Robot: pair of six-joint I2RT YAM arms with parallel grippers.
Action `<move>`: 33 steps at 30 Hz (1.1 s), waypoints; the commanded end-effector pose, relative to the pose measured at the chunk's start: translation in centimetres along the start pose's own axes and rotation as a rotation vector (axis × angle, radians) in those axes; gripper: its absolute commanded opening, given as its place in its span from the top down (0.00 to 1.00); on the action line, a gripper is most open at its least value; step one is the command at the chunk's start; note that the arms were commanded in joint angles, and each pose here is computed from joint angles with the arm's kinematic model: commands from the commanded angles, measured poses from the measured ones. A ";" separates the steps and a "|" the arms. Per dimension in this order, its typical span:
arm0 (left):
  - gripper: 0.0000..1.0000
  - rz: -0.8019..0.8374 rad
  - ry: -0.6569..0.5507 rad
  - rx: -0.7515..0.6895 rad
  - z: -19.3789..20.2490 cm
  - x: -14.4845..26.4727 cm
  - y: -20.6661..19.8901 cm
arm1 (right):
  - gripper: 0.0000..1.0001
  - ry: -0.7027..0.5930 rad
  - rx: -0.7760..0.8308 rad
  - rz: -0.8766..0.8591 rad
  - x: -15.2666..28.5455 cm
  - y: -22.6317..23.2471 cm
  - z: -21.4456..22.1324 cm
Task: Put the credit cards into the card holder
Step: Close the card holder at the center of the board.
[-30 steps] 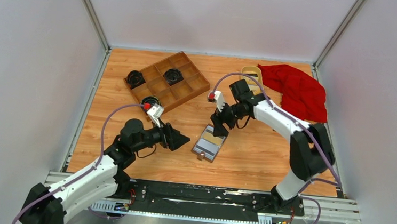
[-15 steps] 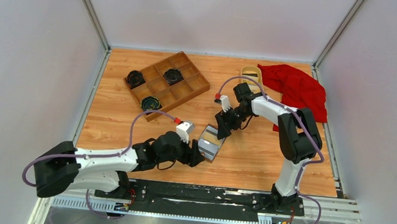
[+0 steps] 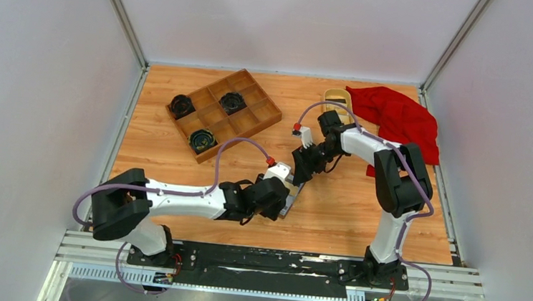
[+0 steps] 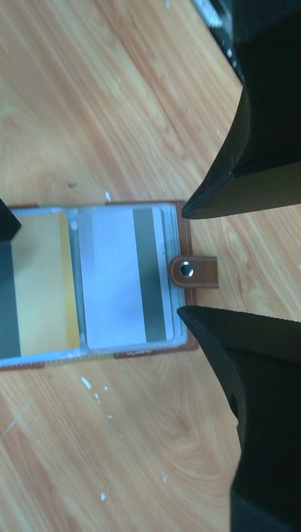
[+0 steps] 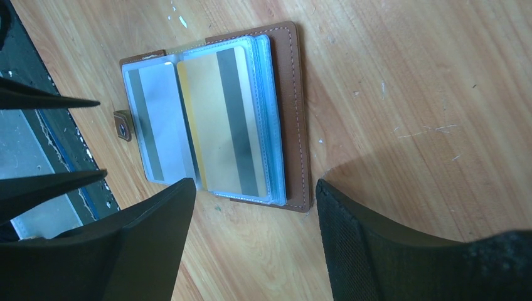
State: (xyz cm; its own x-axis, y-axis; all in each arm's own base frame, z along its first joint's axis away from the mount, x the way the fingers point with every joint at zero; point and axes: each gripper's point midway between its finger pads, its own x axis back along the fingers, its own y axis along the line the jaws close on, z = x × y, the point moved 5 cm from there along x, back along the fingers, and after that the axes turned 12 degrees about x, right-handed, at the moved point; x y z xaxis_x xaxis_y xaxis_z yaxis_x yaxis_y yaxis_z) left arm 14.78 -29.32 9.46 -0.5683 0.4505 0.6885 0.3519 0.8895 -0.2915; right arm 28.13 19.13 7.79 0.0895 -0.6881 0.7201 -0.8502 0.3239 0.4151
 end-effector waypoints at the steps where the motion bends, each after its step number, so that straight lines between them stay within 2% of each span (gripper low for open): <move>1: 0.43 -0.099 0.000 -0.062 0.1 -0.5 1.1 | 0.26 0.036 -0.066 -0.021 -0.3 -0.2 1.1; 13: 0.51 -0.132 0.066 -0.103 1.1 -2.3 0.7 | 0.26 0.041 -0.076 -0.023 -0.4 -0.3 1.2; 17: 0.61 -0.142 0.072 -0.113 1.2 -2.3 0.9 | 0.26 0.044 -0.085 -0.034 -0.6 -0.3 1.4; 24: 0.87 -0.141 0.031 -0.115 0.3 -1.3 1.1 | 0.31 0.051 -0.117 -0.076 -1.1 0.1 1.9; 33: 0.96 -0.069 -0.123 -0.208 -2.8 1.4 1.4 | 0.42 0.029 -0.210 -0.193 -2.0 1.4 2.4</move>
State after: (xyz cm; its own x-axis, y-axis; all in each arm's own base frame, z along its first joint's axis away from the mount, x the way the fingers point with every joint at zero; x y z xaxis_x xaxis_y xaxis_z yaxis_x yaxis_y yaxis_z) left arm 15.70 -28.03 9.72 -0.6115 0.3635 0.7028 0.3946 0.9100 -0.1274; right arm 27.49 19.92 7.17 0.1686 -0.7385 0.6528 -0.7926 0.2921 0.5352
